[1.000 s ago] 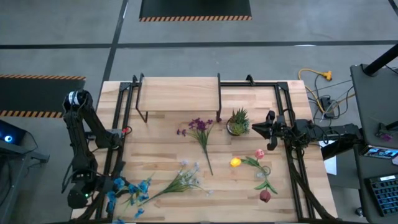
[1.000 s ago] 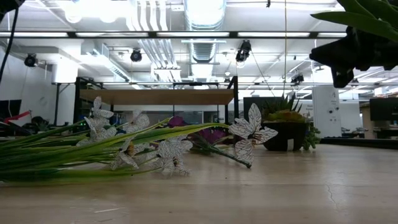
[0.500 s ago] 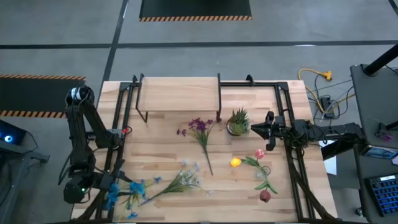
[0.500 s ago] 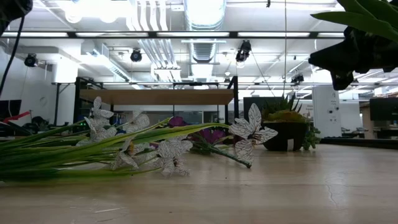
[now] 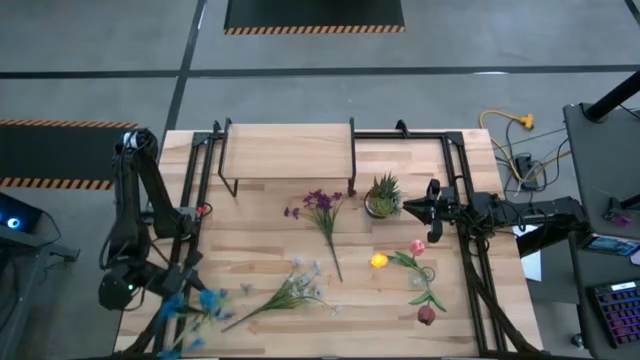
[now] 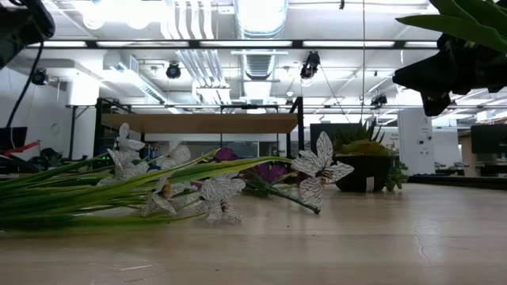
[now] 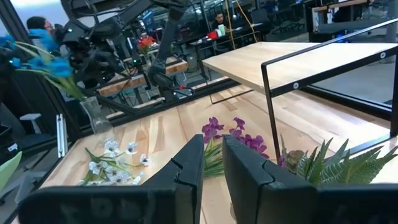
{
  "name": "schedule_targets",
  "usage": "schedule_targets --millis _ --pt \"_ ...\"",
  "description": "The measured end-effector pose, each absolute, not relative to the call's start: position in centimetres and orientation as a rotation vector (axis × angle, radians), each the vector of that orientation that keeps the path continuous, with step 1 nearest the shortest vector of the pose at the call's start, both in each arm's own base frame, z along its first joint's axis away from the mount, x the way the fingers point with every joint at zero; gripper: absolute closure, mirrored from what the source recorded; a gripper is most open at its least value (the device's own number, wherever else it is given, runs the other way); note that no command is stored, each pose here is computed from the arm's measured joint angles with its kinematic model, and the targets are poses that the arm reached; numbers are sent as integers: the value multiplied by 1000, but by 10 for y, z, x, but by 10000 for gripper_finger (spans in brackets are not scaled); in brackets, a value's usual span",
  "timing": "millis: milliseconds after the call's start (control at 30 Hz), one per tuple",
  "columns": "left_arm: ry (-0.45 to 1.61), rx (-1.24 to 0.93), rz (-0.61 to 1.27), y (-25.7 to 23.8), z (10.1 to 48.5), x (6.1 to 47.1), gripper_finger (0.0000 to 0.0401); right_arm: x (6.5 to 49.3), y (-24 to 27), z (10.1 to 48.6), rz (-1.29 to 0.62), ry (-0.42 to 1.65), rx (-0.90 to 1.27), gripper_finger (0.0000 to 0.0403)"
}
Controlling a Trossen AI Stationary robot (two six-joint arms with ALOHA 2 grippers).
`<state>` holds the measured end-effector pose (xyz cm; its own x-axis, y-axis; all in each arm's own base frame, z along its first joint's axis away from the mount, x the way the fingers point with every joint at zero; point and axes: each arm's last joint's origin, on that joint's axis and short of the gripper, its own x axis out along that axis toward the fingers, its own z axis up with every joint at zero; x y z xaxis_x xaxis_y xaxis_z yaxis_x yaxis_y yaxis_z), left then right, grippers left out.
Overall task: Pick and place flowers into a vace then onto a shelf
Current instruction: Put the blue flowers into the left transparent vase, then put the violet flowers into the left transparent vase
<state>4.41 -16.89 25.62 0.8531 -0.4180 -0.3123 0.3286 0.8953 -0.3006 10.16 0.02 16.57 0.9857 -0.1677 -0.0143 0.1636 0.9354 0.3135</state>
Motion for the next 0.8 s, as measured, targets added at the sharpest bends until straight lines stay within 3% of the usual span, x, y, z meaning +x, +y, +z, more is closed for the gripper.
schedule_targets --millis 800 --pt "934 -844 -367 -118 255 29 225 102 0 166 -168 -13 320 351"
